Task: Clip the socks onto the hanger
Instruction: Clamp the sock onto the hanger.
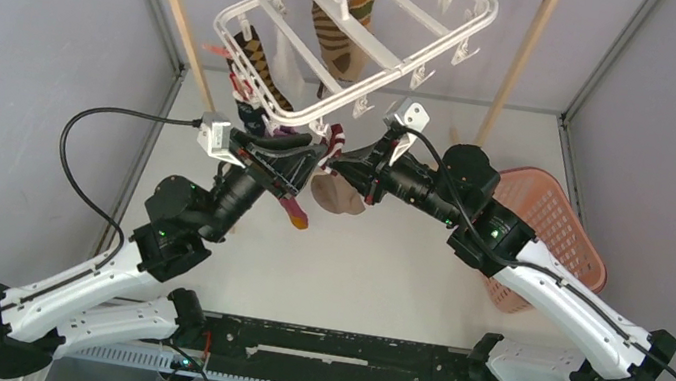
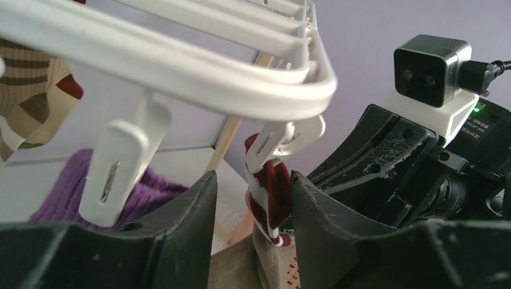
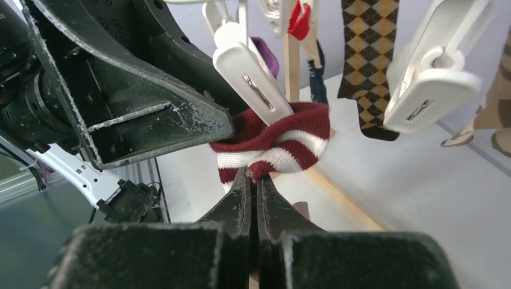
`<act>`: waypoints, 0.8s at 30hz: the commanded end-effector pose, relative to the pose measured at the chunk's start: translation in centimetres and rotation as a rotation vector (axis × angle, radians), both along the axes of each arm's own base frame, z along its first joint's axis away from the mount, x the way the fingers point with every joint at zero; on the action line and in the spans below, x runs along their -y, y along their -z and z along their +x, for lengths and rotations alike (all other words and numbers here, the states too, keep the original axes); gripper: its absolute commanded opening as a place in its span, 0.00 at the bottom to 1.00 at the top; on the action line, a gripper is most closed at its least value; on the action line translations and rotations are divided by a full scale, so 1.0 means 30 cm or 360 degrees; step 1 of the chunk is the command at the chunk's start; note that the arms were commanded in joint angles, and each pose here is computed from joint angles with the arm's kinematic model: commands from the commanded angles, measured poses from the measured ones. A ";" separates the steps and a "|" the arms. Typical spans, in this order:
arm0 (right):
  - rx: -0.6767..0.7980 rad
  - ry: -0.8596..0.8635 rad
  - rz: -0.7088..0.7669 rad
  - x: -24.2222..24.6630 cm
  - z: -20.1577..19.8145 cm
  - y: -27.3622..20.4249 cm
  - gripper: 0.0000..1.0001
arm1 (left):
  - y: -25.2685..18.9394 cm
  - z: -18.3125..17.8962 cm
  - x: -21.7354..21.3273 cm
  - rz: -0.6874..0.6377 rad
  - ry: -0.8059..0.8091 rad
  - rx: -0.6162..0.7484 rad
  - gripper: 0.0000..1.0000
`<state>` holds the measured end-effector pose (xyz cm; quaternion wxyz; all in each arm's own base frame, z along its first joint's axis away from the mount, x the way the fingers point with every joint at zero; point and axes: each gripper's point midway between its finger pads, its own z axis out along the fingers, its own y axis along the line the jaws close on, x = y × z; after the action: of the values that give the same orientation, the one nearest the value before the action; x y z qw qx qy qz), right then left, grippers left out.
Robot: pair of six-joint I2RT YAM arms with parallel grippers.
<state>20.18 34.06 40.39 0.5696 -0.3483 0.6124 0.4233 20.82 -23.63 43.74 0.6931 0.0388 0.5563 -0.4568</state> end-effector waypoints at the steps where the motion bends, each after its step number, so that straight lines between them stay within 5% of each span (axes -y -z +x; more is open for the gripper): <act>1: 0.0095 0.0025 0.0117 0.004 0.001 -0.113 0.00 | -0.002 -0.014 0.000 -0.0015 0.0026 0.0014 0.53; 8: 0.0130 0.0081 0.0128 0.016 0.020 -0.127 0.14 | 0.008 -0.014 -0.007 -0.0009 0.0014 0.0010 0.59; 13: 0.0147 0.0117 0.0141 0.023 0.031 -0.138 0.52 | 0.007 -0.017 -0.017 -0.0007 0.0006 0.0016 0.66; 17: 0.0152 0.0143 0.0135 0.029 0.039 -0.136 0.74 | 0.007 -0.016 -0.043 -0.0005 -0.0043 0.0026 0.86; 24: 0.0130 0.0272 0.0128 0.101 0.077 -0.111 0.80 | -0.002 -0.026 -0.110 -0.0026 -0.0127 0.0045 1.00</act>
<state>22.13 33.09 40.89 0.6031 -0.3198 0.6200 0.3867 20.10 -21.57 43.72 0.7041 0.0262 0.5506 -0.4477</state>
